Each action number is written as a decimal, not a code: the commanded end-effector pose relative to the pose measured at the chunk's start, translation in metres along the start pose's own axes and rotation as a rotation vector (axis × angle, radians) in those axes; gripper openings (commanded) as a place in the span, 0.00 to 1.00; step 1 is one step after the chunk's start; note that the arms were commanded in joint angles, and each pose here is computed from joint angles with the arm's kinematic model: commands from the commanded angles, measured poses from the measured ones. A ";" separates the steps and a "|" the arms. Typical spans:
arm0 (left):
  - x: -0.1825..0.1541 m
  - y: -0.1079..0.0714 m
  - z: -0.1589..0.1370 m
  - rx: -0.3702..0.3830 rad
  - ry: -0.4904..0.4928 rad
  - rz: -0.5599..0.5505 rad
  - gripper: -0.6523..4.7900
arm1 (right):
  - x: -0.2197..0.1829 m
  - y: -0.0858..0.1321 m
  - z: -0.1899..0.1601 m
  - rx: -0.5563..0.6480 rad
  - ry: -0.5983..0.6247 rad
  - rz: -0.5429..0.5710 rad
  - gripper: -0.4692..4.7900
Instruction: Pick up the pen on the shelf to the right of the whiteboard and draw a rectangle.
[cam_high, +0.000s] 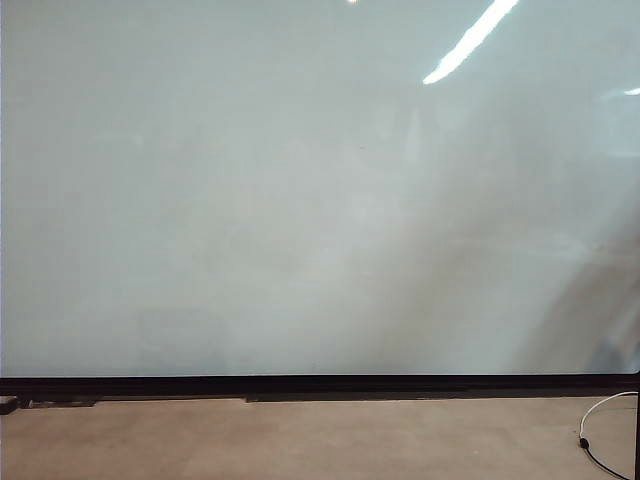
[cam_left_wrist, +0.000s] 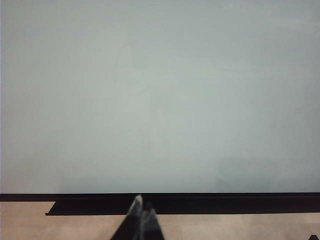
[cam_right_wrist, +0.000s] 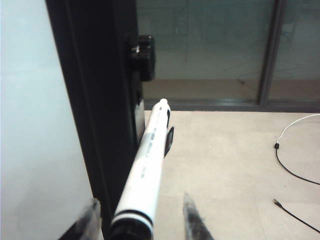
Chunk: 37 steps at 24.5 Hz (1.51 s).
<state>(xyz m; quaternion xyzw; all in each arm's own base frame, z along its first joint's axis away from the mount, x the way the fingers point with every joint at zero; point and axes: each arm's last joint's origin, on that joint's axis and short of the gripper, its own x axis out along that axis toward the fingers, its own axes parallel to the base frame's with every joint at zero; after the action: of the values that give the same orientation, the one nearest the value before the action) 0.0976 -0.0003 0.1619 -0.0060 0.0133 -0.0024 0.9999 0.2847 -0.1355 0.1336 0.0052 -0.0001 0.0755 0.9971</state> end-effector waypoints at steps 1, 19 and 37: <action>0.000 0.000 0.002 0.004 -0.008 0.000 0.11 | 0.003 -0.001 0.005 -0.014 -0.036 0.008 0.50; 0.000 0.000 0.002 0.004 -0.009 0.000 0.11 | 0.016 -0.005 0.011 -0.026 -0.054 0.035 0.50; 0.000 0.000 0.002 0.004 -0.009 -0.001 0.11 | 0.025 -0.006 0.012 -0.008 -0.032 0.028 0.48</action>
<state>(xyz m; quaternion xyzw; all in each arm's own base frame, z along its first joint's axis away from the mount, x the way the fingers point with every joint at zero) 0.0976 -0.0003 0.1619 -0.0062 0.0133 -0.0024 0.9999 0.3090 -0.1376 0.1442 0.0021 -0.0133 0.0899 0.9959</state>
